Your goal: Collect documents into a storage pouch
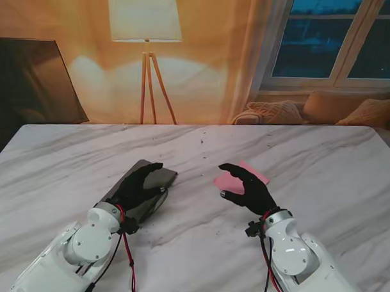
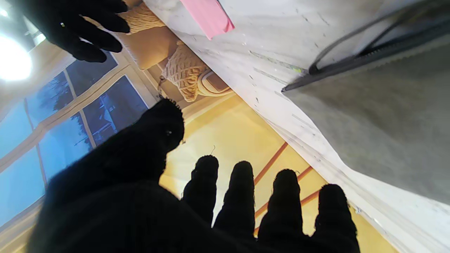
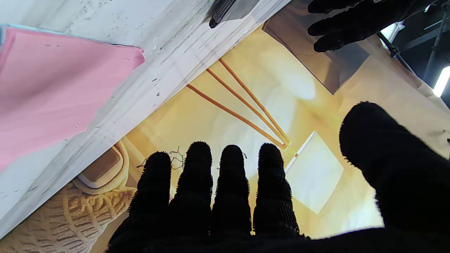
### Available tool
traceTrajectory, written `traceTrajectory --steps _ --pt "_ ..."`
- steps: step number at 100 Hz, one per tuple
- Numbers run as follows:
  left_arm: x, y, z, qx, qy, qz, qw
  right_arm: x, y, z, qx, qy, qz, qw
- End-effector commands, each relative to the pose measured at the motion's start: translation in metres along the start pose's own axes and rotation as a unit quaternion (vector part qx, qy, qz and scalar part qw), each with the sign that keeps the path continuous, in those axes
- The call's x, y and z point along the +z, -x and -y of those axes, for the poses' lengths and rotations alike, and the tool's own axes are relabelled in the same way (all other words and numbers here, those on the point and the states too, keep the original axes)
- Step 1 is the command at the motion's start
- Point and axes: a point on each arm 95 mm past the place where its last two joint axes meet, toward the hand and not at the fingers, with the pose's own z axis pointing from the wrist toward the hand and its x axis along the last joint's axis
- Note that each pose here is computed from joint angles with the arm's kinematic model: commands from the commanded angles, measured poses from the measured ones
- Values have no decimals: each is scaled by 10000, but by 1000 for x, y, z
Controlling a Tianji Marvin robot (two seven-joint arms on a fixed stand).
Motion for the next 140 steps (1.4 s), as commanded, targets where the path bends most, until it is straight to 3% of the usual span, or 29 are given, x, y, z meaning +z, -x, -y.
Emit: traceTrajectory --steps 1,28,60,140 --pt "-1 -1 -3 142 111 53 9998 0 1 2 26 -76 82 9999" --pt "-3 2 12 973 764 421 9914 -1 0 4 17 -124 67 9999" --pt "12 15 16 1712 991 835 9767 -1 1 4 11 -131 68 9999" --pt "56 28 -14 2927 1274 1103 9412 -2 1 4 84 -137 161 9997"
